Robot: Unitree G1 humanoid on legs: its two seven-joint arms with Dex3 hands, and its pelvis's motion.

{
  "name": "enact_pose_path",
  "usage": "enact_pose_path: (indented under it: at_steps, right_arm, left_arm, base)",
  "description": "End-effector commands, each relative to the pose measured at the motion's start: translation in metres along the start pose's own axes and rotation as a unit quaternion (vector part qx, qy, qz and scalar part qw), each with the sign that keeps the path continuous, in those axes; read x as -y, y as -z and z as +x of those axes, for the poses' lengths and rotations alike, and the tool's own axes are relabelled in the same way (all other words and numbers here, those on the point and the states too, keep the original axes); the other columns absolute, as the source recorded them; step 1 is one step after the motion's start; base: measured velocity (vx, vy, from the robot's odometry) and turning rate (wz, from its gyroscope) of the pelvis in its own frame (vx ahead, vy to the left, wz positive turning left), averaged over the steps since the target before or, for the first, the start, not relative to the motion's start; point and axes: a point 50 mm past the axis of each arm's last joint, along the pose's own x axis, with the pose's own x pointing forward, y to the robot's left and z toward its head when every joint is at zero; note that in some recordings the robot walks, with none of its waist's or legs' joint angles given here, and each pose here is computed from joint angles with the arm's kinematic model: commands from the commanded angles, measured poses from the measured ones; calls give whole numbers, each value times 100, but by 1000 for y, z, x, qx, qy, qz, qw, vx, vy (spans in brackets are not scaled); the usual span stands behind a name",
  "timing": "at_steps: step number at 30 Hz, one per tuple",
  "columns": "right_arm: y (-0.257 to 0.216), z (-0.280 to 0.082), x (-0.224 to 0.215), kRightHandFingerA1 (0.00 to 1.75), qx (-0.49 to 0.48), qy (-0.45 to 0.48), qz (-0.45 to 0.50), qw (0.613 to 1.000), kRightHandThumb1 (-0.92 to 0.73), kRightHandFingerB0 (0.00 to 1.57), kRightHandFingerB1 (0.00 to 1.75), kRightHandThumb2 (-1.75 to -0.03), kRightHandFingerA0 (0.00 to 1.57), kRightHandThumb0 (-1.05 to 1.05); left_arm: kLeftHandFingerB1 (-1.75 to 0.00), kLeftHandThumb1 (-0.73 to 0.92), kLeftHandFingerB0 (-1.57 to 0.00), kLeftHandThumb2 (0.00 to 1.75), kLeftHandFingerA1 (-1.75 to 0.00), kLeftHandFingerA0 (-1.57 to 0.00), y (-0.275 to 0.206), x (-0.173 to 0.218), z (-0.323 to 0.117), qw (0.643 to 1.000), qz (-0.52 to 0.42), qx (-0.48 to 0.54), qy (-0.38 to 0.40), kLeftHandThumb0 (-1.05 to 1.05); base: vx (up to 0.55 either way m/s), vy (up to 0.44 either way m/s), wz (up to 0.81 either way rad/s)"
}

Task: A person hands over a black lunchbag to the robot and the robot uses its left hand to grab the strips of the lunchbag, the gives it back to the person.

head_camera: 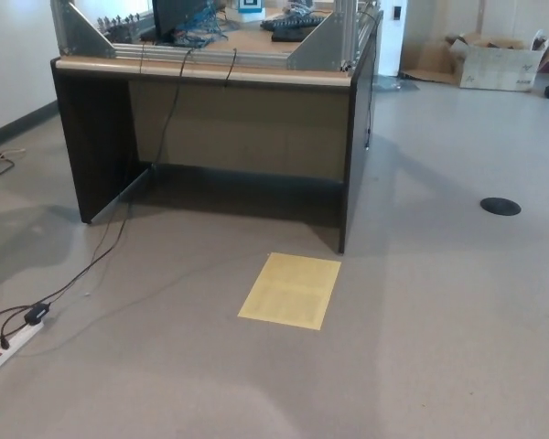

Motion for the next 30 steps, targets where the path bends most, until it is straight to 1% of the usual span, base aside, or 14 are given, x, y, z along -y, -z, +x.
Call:
enact_pose_path:
  at_steps: [1, 2, 4, 5, 6, 9, 10, 12, 16, 17, 18, 26, 28, 30]
  right_arm:
    - [-1, -2, 8, 36, 11, 18, 9, 1000, -77, 21, 31, -64, 29, -74]
    - [-1, -2, 8, 46, 12, 18, 10, 1000, -62, 16, 42, -92, 22, -77]
    - [0, -2, 7, 46, 10, 18, 13, 1000, -62, 16, 42, -92, 22, -77]
    - [0, -3, 7, 36, 10, 18, 11, 1000, -77, 21, 32, -63, 30, -74]
    - [0, -3, 8, 36, 10, 18, 9, 1000, -75, 21, 32, -64, 29, -74]
    - [1, -2, 8, 36, 8, 20, 14, 1000, -77, 22, 32, -63, 30, -74]
    - [1, -3, 7, 46, 5, 19, 16, 1000, -62, 17, 42, -92, 23, -77]
    - [2, -4, 7, 47, 4, 17, 15, 1000, -62, 17, 43, -92, 24, -77]
    - [1, -3, 9, 47, 3, 17, 9, 1000, -63, 16, 43, -93, 26, -77]
    - [2, -3, 9, 47, 3, 17, 10, 1000, -62, 17, 43, -92, 26, -77]
    - [2, -4, 9, 47, 2, 17, 10, 1000, -62, 17, 43, -92, 26, -77]
    - [4, -5, 7, 49, 1, 22, 17, 1000, -60, 18, 44, -92, 31, -76]
    - [3, -4, 7, 49, 2, 23, 17, 1000, -60, 19, 44, -92, 32, -75]
    - [3, -4, 7, 49, 4, 22, 18, 1000, -60, 19, 44, -92, 32, -76]
  left_arm:
    - [-24, 51, -8, 88, -23, -4, 6, -14, 0, 998, -60, 4, 3, -77]
    - [-25, 50, -7, 88, -24, -4, 6, -14, 0, 998, -59, 2, 6, -77]
    - [-25, 51, -8, 88, -25, -4, 7, -14, 0, 998, -58, 1, 9, -78]
    - [-25, 51, -7, 88, -25, -4, 7, -14, 1, 998, -58, 0, 12, -78]
    - [-24, 65, -9, 60, -24, -5, 7, -15, 1, 998, -58, -2, 16, -79]
    - [-24, 65, -8, 60, -24, -4, 8, -15, 2, 998, -59, -4, 22, -79]
    - [-21, 57, -11, 70, -20, -6, 8, -16, 3, 998, -56, -2, 23, -84]
    - [-24, 65, -9, 60, -24, -5, 8, -16, 3, 998, -58, 0, 23, -78]
    - [-24, 51, -8, 88, -24, -4, 7, -16, 4, 998, -59, 1, 23, -78]
    - [-24, 65, -10, 60, -24, -6, 8, -16, 4, 998, -52, 0, 22, -80]
    - [-25, 51, -7, 89, -25, -4, 8, -16, 4, 998, -50, 0, 23, -79]
    - [-25, 50, -10, 87, -23, -4, 8, -15, 2, 998, -60, -1, 26, -78]
    - [-24, 62, -10, 60, -24, -5, 8, -15, 3, 998, -60, -1, 26, -77]
    - [-26, 49, -9, 85, -25, -5, 7, -16, 3, 998, -58, 1, 25, -76]
  base:
    - [0, 0, 0]
    - [0, 0, 0]
    - [0, 0, 0]
    - [0, 0, 0]
    - [0, 0, 0]
    - [0, 0, 0]
    - [0, 0, 0]
    - [0, 0, 0]
    - [0, 0, 0]
    - [0, 0, 0]
    - [0, 0, 0]
    - [0, 0, 0]
    - [0, 0, 0]
    - [0, 0, 0]
